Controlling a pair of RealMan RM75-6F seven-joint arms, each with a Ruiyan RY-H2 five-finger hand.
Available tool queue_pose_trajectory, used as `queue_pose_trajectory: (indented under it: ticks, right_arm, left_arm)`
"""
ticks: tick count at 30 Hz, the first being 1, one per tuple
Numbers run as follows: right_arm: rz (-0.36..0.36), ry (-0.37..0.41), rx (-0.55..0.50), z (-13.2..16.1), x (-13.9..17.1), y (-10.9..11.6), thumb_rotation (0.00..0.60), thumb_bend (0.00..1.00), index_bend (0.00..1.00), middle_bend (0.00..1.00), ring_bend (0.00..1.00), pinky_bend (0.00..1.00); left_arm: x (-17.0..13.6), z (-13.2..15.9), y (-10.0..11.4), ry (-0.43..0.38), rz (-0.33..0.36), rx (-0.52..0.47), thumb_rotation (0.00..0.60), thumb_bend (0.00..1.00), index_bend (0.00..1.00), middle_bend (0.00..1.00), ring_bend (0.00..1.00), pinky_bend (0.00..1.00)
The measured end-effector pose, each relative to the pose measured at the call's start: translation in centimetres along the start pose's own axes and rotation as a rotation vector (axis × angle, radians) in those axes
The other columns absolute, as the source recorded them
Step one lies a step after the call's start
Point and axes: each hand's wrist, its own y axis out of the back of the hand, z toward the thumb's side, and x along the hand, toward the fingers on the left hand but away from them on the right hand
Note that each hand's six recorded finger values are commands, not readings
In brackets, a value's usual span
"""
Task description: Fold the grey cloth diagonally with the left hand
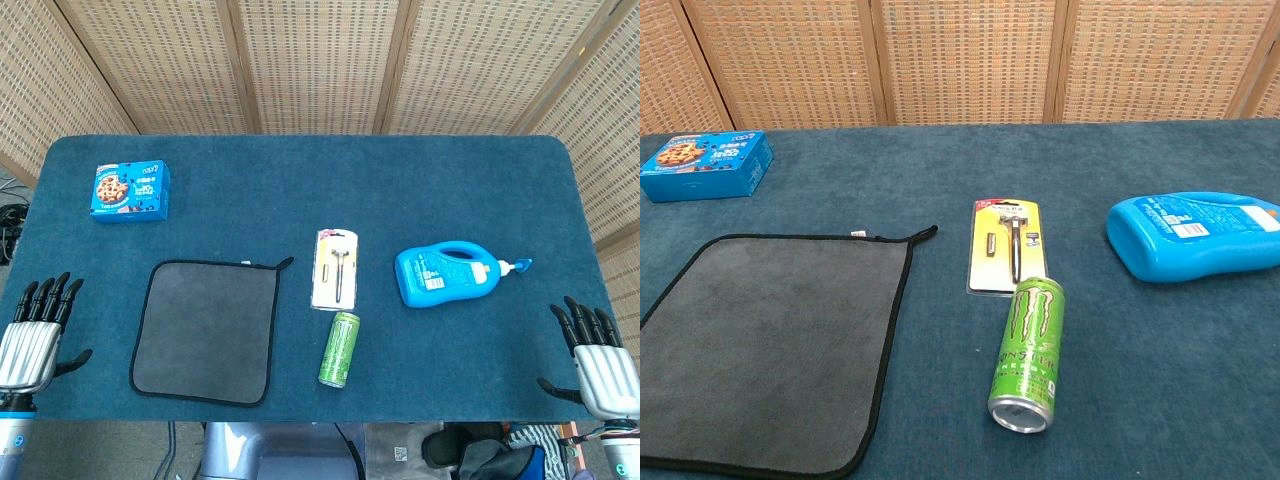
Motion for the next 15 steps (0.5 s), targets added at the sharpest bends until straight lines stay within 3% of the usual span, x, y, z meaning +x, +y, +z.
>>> queue_pose_trajectory:
  ticks: [15]
  right_arm:
    - [-0.008,0.004,0.000,0.12,0.06,0.19,0.600,0.00,0.00,0.00,0.00,0.00]
  left_arm:
    - [0.01,0.02,-0.04,-0.006,-0.003,-0.008,0.600,0.09,0.00,0.00,0.00,0.00]
